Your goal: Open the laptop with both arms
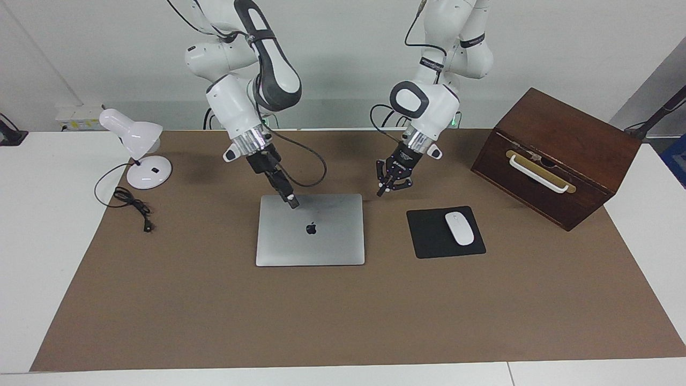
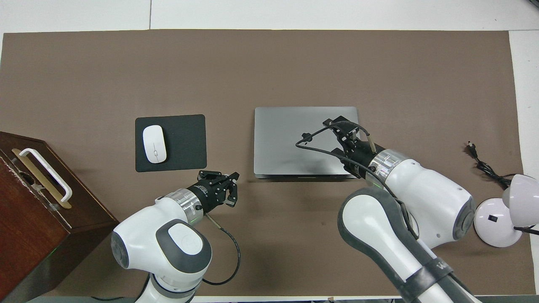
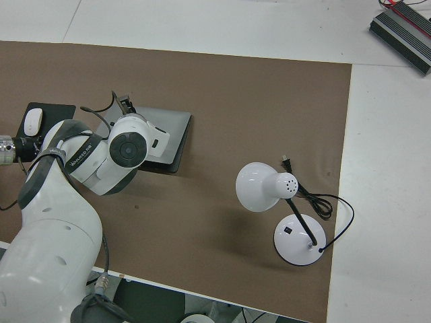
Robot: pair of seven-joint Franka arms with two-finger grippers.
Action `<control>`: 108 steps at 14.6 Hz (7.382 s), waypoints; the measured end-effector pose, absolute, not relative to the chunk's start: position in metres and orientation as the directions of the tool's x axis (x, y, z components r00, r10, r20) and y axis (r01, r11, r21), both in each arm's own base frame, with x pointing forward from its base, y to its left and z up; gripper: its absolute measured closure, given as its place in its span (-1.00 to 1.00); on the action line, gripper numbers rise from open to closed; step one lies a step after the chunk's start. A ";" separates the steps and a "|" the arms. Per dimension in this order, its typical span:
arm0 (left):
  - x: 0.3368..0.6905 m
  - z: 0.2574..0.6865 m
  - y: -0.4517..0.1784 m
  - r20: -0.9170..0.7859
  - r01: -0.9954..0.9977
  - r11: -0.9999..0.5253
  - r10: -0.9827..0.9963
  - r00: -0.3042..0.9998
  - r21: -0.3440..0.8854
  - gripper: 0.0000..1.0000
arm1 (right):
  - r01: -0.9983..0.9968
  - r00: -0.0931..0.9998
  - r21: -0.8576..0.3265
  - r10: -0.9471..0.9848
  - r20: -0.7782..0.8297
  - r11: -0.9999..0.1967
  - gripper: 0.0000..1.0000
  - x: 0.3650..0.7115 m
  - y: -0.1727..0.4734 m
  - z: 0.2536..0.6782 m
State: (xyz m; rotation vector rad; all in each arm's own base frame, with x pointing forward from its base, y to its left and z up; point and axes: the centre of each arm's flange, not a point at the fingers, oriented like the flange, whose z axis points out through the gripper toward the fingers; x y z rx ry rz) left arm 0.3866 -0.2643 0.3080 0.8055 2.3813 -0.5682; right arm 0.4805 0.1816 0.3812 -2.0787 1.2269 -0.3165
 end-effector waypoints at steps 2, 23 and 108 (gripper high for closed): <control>0.377 0.302 -0.281 -0.612 0.658 0.727 0.433 -0.662 -0.198 0.98 | -0.690 0.498 -0.662 -0.856 -0.140 -0.293 -1.00 0.469 0.180 0.374; 0.394 0.289 -0.330 -0.617 0.698 0.704 0.495 -0.613 -0.128 0.98 | -0.761 0.463 -0.587 -0.865 -0.192 -0.276 -1.00 0.436 0.190 0.329; 0.409 0.275 -0.334 -0.609 0.751 0.660 0.580 -0.541 -0.038 0.98 | -0.676 0.518 -0.694 -0.829 -0.210 -0.247 -1.00 0.513 0.222 0.375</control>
